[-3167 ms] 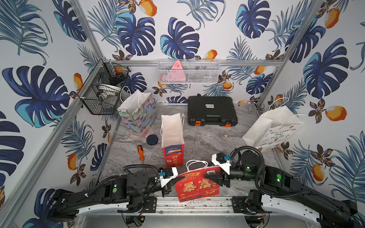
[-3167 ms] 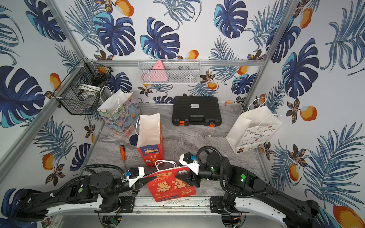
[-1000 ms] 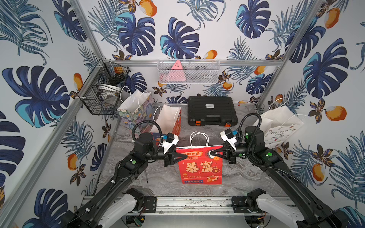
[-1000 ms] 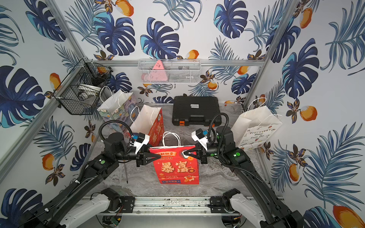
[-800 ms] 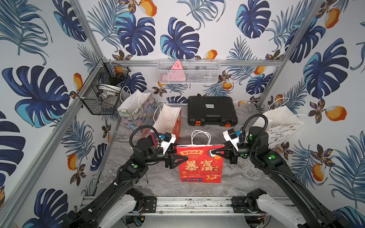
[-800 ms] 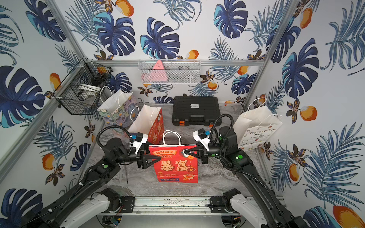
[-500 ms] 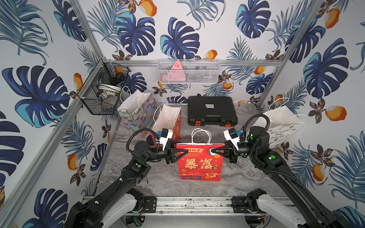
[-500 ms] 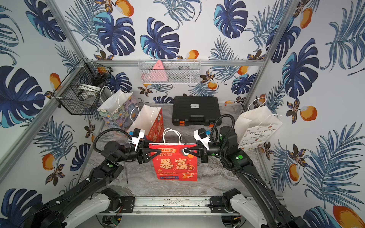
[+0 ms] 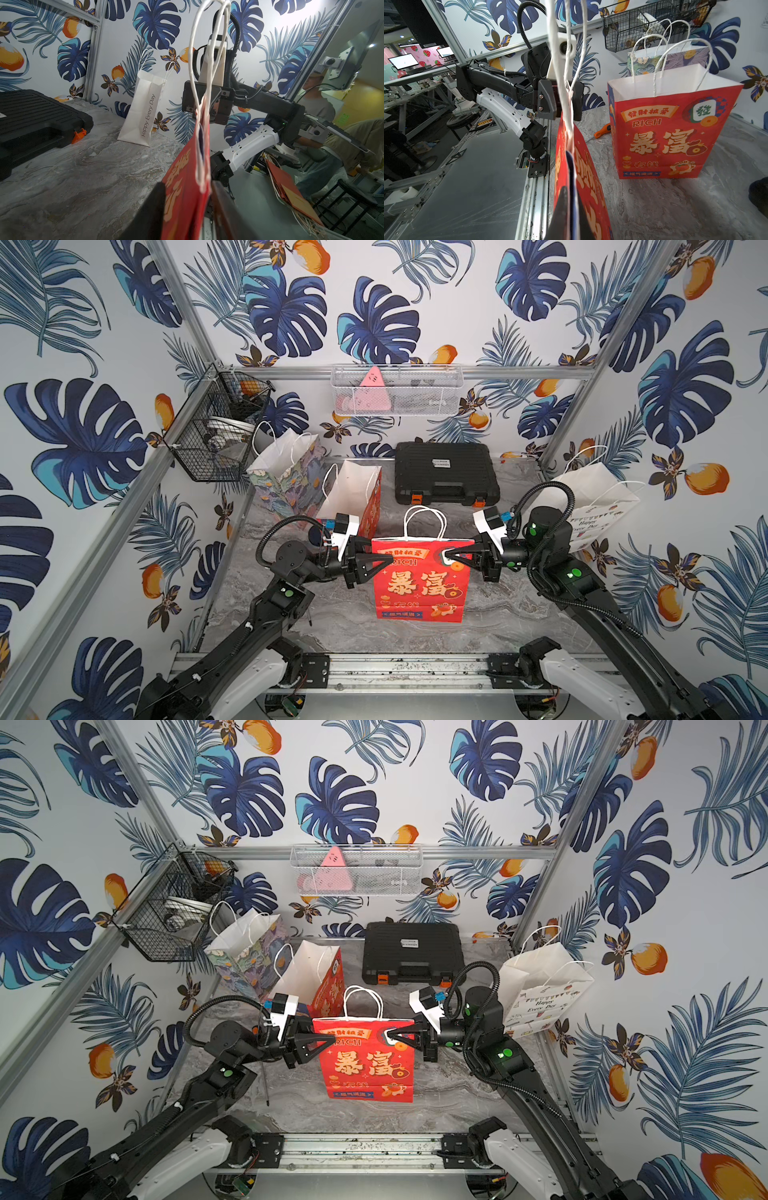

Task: Put away the paper bag
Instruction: Press the paper bag.

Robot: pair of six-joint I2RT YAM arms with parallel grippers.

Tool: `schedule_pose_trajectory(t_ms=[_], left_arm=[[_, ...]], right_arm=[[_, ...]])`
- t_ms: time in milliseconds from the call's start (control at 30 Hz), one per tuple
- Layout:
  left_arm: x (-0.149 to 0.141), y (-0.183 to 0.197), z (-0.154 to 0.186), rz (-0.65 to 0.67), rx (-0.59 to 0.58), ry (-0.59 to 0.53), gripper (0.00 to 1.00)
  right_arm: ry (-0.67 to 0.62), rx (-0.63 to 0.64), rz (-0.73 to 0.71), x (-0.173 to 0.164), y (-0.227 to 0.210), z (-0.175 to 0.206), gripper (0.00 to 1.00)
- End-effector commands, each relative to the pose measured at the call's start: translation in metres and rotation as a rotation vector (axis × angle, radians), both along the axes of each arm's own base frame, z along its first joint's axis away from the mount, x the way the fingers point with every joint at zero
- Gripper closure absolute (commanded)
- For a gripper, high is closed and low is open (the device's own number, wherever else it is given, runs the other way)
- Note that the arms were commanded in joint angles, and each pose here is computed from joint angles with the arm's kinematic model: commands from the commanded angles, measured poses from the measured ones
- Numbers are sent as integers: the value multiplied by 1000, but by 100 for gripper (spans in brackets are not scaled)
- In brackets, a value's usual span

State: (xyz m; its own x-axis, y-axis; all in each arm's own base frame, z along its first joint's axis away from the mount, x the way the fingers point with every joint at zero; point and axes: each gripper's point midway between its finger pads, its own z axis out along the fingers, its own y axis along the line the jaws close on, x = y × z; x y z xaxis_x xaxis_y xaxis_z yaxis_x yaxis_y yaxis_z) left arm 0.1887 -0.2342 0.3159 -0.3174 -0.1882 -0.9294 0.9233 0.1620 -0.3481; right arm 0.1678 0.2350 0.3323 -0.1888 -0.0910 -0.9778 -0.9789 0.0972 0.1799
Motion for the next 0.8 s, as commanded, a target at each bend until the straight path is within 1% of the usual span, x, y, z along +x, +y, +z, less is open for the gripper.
schedule_pose_trajectory(t_ms=[0,67,133,167,200,300,367,433,467,500,567,600,633,700,733,767], left_arm=[[-8,-2,-13,-44,72,-12,42],[-14,-3,-22,-73,112,-2,44],[-18,-3,-29,-88,150,1,49],[-20,-2,-33,-91,171,10,55],[-21,-1,-34,-90,183,0,64],[-24,0,-35,-89,204,-20,83],[-25,1,-34,-88,209,-30,89],[-26,1,-34,-90,211,-30,91],[-26,1,-35,-91,212,-25,89],[-26,1,-36,-91,214,-20,80],[-26,2,-42,-89,224,-6,48],[-27,2,-44,-95,227,-1,40],[-29,1,-46,-103,227,4,36],[-33,1,-49,-128,221,19,33],[-33,1,-50,-133,219,24,34],[-35,0,-51,-142,219,25,39]], right_arm=[[-65,39,-16,1,-1,17,100],[-72,44,-26,3,-1,19,100],[-73,49,-36,5,-1,20,100],[-73,53,-41,7,-1,21,100],[-77,58,-46,8,-1,22,100],[-80,67,-62,11,-1,23,100],[-80,68,-68,13,-1,23,100],[-84,70,-70,13,-1,25,100],[-84,74,-69,13,-1,25,100],[-88,78,-68,12,-1,27,100],[-93,89,-64,11,-1,29,100],[-96,96,-62,10,-1,31,100],[-95,104,-60,9,-1,33,100],[-99,123,-62,9,-1,36,100],[-97,131,-60,9,-1,37,100],[-96,139,-62,10,-1,39,100]])
